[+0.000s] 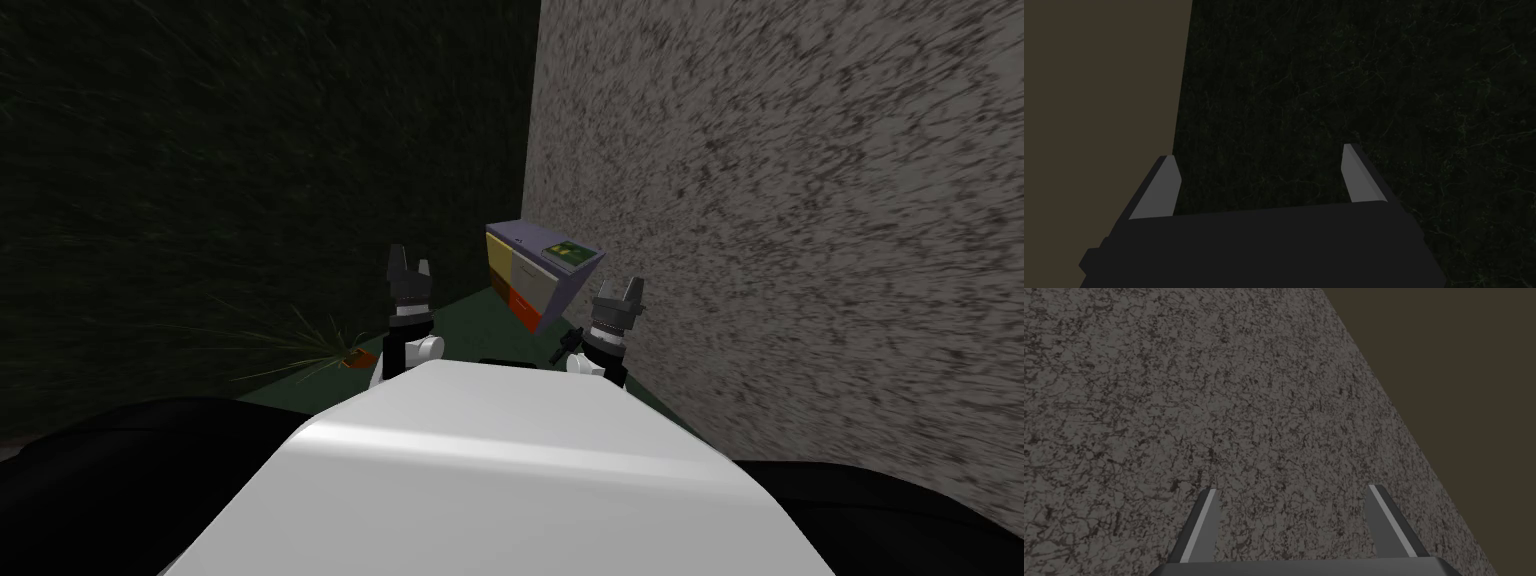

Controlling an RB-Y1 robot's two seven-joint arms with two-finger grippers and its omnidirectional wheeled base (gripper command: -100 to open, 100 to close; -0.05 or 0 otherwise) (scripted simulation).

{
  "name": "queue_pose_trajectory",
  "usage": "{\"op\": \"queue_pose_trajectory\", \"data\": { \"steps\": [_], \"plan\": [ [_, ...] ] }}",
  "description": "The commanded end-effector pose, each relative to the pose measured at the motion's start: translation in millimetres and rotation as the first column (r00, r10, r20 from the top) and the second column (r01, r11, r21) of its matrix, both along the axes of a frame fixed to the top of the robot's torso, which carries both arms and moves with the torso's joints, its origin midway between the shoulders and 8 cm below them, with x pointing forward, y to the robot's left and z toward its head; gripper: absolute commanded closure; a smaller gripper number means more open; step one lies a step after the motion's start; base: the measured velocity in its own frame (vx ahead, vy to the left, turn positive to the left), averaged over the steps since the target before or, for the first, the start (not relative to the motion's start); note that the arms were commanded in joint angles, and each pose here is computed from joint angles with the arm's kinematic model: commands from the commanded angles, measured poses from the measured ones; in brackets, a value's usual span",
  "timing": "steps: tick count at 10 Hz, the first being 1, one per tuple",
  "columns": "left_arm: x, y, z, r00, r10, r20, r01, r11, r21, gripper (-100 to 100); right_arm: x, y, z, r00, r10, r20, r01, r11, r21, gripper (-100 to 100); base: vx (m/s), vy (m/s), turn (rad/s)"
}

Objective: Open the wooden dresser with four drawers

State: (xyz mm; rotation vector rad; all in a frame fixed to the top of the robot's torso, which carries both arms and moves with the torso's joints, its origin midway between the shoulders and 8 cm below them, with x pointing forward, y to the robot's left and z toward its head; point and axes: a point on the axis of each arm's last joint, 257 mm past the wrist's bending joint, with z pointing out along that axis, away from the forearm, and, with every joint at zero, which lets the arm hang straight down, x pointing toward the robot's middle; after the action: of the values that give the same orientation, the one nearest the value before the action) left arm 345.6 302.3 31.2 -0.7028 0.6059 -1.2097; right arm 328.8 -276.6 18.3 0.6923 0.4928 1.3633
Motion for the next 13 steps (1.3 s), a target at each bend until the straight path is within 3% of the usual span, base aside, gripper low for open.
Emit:
{"op": "queue_pose_trajectory", "data": {
  "steps": [1, 9, 10, 13],
  "plan": [
    [0.0, 0.0, 0.0, 1.0, 0.0, 0.0, 0.0, 1.0, 0.0, 0, 0.0, 0.0, 0.0, 1.0, 0.0, 0.0, 0.0, 1.0, 0.0, 0, 0.0, 0.0, 0.0],
    [-0.1, 0.0, 0.2, 1.0, 0.0, 0.0, 0.0, 1.0, 0.0, 0, -0.1, 0.0, 0.2, 1.0, 0.0, 0.0, 0.0, 1.0, 0.0, 0, 0.0, 0.0, 0.0],
    [-0.1, 0.0, 0.2, 1.0, 0.0, 0.0, 0.0, 1.0, 0.0, 0, -0.4, 4.5, -0.7, 1.0, 0.011, -0.012, -0.012, 0.998, -0.063, -100, 0.016, 0.005, 0.041],
    [0.0, 0.0, -0.1, 1.0, 0.0, 0.0, 0.0, 1.0, 0.0, 0, -4.0, 11.4, -3.0, 0.999, 0.003, -0.034, -0.01, 0.976, -0.219, -100, 0.039, 0.012, 0.067]
  ]
}}
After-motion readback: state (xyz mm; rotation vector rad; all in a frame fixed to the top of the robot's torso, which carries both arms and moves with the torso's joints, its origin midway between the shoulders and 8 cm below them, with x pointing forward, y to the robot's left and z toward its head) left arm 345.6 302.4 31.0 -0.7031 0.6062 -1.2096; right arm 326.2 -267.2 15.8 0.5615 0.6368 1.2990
